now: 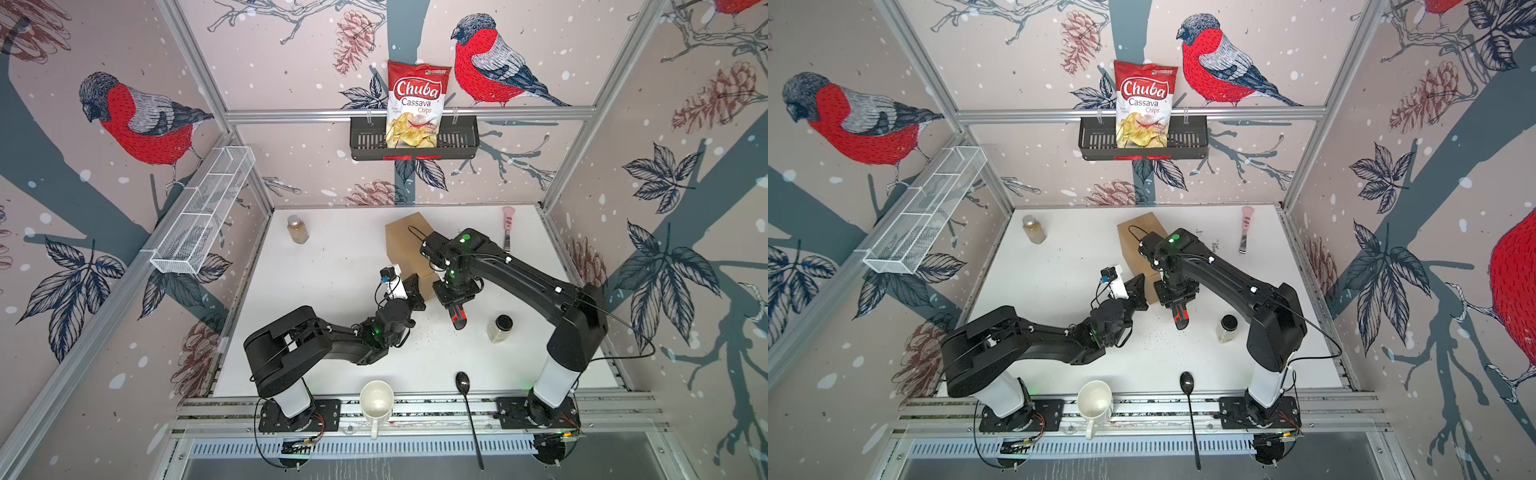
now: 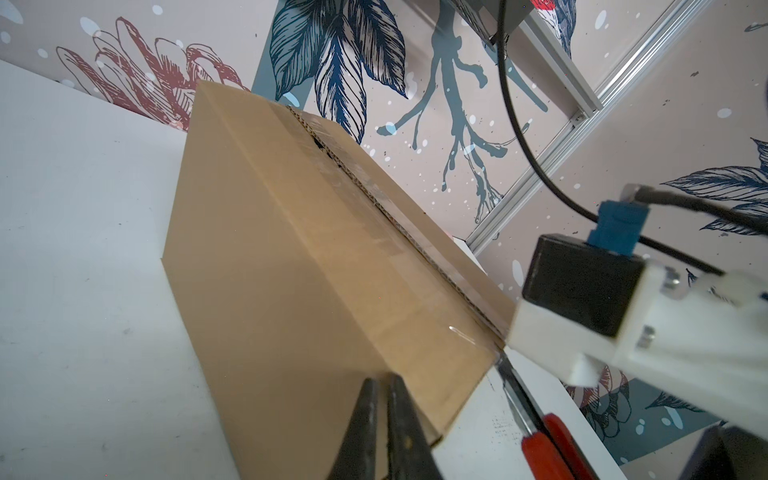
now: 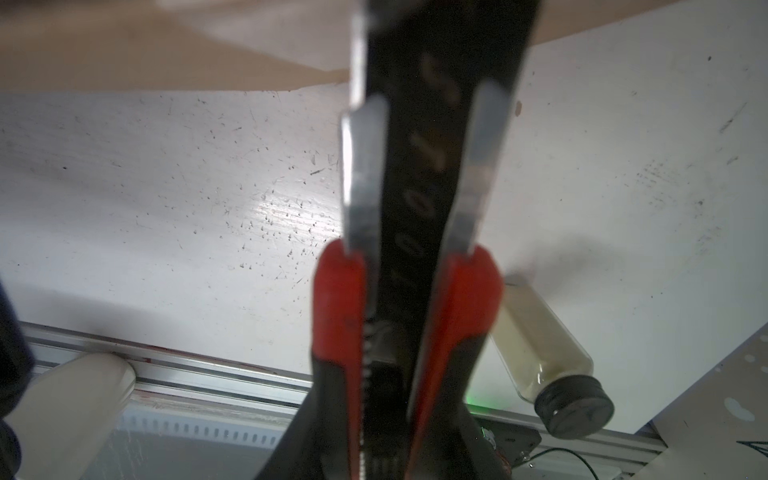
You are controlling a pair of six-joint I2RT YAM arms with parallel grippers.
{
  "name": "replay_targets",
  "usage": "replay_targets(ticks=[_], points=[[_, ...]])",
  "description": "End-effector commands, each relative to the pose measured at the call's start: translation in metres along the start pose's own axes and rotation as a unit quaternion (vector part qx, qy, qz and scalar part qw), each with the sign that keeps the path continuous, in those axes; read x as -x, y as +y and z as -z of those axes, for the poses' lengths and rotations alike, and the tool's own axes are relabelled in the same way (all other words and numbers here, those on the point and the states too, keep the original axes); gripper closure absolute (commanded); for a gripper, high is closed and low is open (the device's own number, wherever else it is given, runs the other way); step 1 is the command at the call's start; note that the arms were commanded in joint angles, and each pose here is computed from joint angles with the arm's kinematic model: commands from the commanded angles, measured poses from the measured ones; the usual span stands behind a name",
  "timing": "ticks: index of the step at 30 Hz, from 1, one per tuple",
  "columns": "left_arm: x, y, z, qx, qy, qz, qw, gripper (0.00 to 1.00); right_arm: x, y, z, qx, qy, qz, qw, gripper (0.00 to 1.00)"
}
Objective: Unpack the express box
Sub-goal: 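Turn the box back upright with the left gripper beside the knife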
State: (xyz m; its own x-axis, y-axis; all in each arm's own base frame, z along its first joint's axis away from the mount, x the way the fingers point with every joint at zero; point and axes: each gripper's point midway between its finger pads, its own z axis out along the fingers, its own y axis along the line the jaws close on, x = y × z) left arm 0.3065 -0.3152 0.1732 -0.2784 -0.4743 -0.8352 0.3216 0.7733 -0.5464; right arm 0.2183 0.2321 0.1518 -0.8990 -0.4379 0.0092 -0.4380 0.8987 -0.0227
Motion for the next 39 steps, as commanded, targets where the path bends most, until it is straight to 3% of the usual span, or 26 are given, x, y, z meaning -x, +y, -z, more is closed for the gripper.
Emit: replay_targets(ticks=[1,18,39], points=[[0.009,-0.038,0.002,-0.08,-0.005,0.024,0.996,0.89,0.0,0.033,0.003,0.076,-0.002,0.066,0.995,1.0],[0.019,-0.011,-0.002,-0.005,-0.039,0.009,0.999,0.89,-0.011,0.035,0.007,0.082,-0.003,0.074,0.994,1.0],[0.024,0.001,0.0,0.006,-0.047,0.012,0.999,0.85,-0.021,0.045,0.004,0.082,0.005,0.092,0.992,1.0]])
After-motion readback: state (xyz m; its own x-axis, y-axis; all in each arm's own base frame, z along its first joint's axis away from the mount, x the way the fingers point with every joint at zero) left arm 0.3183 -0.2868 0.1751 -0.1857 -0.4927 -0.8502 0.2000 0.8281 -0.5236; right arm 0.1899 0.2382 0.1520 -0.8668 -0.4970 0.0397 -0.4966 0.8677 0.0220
